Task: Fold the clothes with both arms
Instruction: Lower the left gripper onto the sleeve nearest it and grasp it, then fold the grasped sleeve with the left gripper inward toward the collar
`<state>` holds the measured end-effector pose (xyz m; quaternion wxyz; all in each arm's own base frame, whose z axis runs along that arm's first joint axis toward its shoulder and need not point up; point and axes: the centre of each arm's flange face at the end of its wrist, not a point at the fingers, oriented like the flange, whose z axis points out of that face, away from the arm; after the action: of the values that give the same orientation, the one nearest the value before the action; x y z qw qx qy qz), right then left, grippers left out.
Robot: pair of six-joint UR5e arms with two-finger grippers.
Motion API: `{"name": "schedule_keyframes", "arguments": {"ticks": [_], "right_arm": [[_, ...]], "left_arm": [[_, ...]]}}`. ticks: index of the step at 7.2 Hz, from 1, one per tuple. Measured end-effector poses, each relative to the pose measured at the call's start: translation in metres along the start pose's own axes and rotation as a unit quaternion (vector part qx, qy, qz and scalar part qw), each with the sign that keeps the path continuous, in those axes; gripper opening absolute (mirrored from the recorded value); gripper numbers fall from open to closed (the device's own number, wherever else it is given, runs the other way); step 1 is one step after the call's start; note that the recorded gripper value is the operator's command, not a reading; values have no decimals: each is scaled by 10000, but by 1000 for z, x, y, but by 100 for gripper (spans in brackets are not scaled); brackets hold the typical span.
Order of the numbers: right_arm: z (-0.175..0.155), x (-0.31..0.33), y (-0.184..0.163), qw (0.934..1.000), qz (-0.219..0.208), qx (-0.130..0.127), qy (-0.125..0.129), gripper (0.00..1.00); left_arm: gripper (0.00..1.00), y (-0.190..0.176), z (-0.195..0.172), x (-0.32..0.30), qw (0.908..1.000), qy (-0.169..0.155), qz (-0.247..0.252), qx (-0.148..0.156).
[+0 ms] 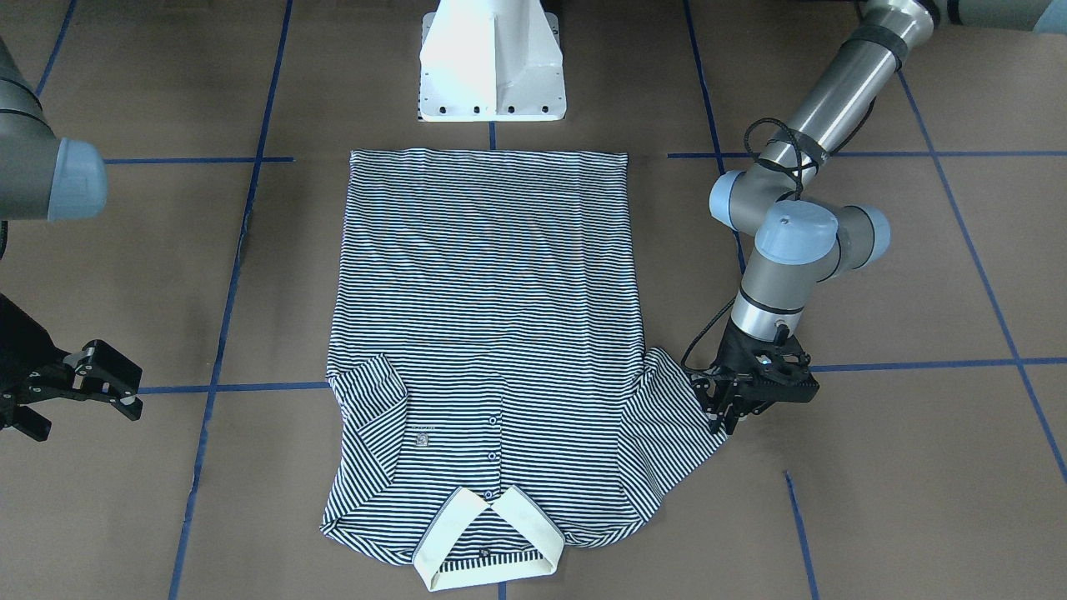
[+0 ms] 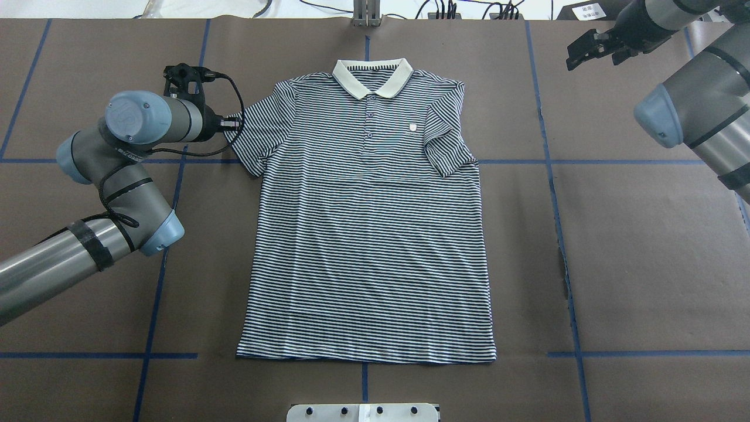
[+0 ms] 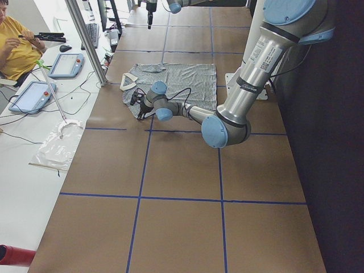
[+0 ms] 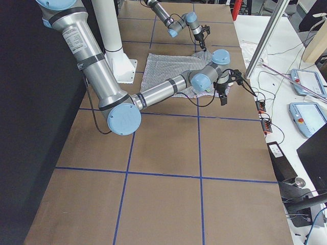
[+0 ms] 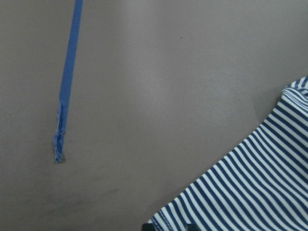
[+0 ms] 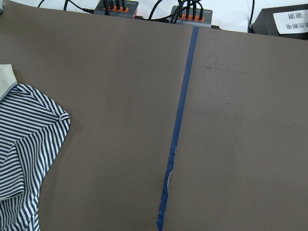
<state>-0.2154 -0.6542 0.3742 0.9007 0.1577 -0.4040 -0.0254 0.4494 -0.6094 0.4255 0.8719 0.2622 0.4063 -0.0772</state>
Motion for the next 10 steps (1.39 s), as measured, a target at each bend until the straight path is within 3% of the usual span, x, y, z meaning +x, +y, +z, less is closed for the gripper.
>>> {"name": "schedule_keyframes", "arguments": {"ticks": [3,7,10], "right_arm": [[0,0,0,10000,1,-2,1,100],[1,0,1,10000,19,-11,3,100],[2,1,1,10000,43,-16,6,100]], "left_arm": [[0,-13,-24,30,9999,147,44,60],[0,-36,-38,155,9986,-237,-251,-404],[0,-53,-24,213,9967,-524,-356,-503]]}}
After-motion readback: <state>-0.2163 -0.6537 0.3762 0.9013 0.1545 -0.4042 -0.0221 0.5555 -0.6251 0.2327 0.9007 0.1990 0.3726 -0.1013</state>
